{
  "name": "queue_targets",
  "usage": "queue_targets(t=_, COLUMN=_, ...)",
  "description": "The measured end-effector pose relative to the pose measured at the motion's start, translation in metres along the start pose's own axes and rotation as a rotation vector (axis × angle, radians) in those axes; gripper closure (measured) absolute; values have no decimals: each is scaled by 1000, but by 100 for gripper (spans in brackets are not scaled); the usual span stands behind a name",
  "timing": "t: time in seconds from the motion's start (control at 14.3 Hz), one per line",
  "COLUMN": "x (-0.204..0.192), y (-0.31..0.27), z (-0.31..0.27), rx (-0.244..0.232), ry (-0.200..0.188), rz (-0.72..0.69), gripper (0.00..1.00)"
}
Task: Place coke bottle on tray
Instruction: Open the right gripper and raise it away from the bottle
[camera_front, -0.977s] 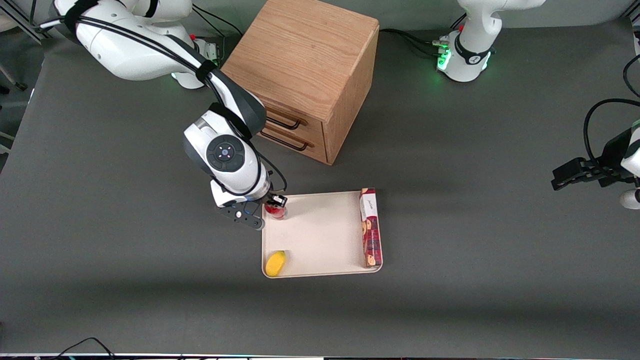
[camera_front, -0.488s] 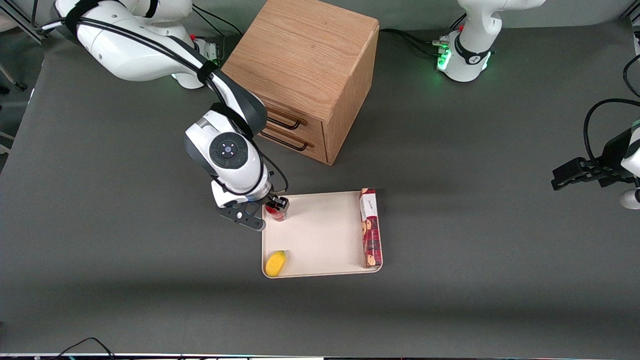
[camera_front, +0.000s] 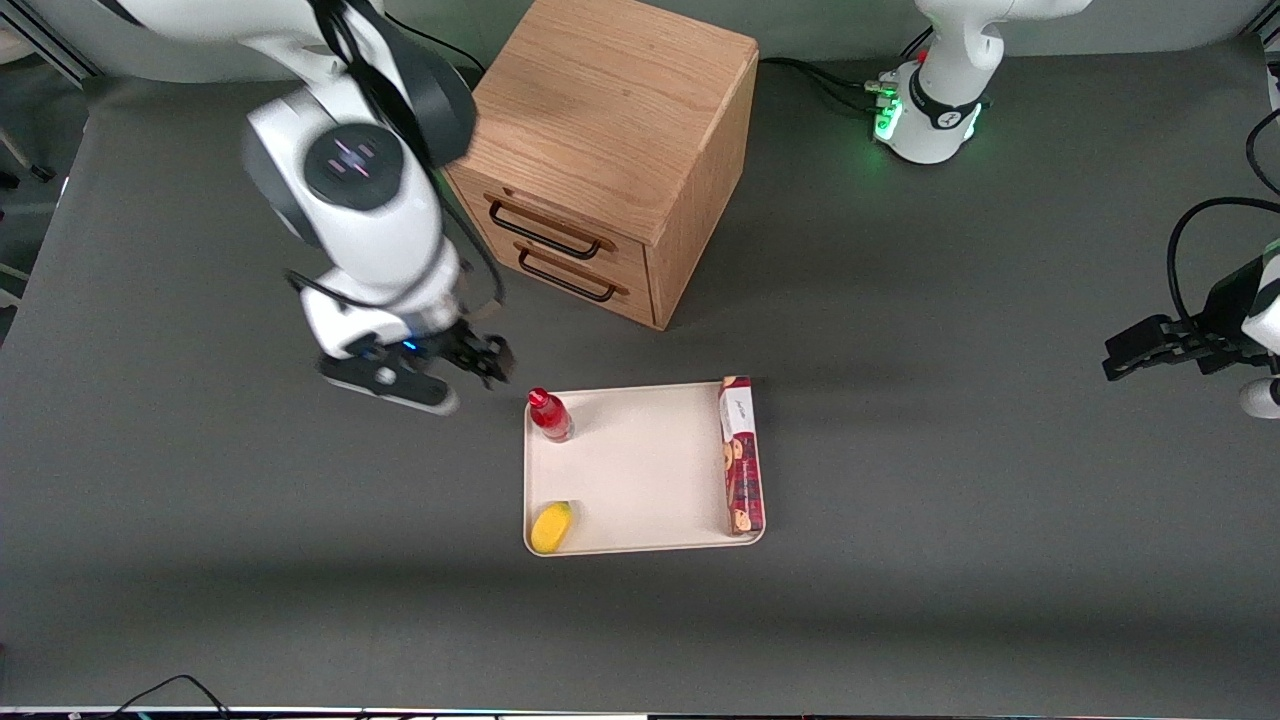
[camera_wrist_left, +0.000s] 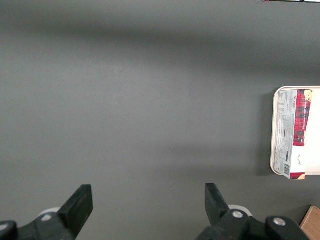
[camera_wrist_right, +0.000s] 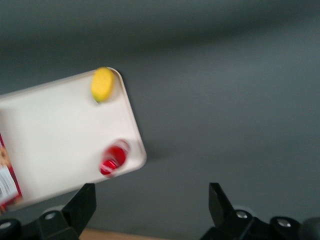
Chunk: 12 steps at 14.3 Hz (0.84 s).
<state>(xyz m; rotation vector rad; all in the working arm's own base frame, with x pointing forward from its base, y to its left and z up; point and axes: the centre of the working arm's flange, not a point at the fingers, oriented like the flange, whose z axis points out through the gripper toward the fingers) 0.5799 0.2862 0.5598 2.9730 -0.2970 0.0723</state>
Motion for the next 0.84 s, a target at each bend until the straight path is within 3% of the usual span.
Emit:
queue_targets(t=0.14, x=7, y=67, z=-39, rx=-14, ry=-55, rz=-88, gripper=0)
queue_targets(t=0.42, x=36, y=221, z=-43, rx=63, ry=-127, rz=-160, gripper=0)
queue_targets(t=0.63, x=39, y=273, z=1, rx=84, ry=-120, rz=-162, gripper=0)
queue_targets(t=0.84, x=25, y=263, z=6, rx=117, ry=-101, rz=-171, gripper=0)
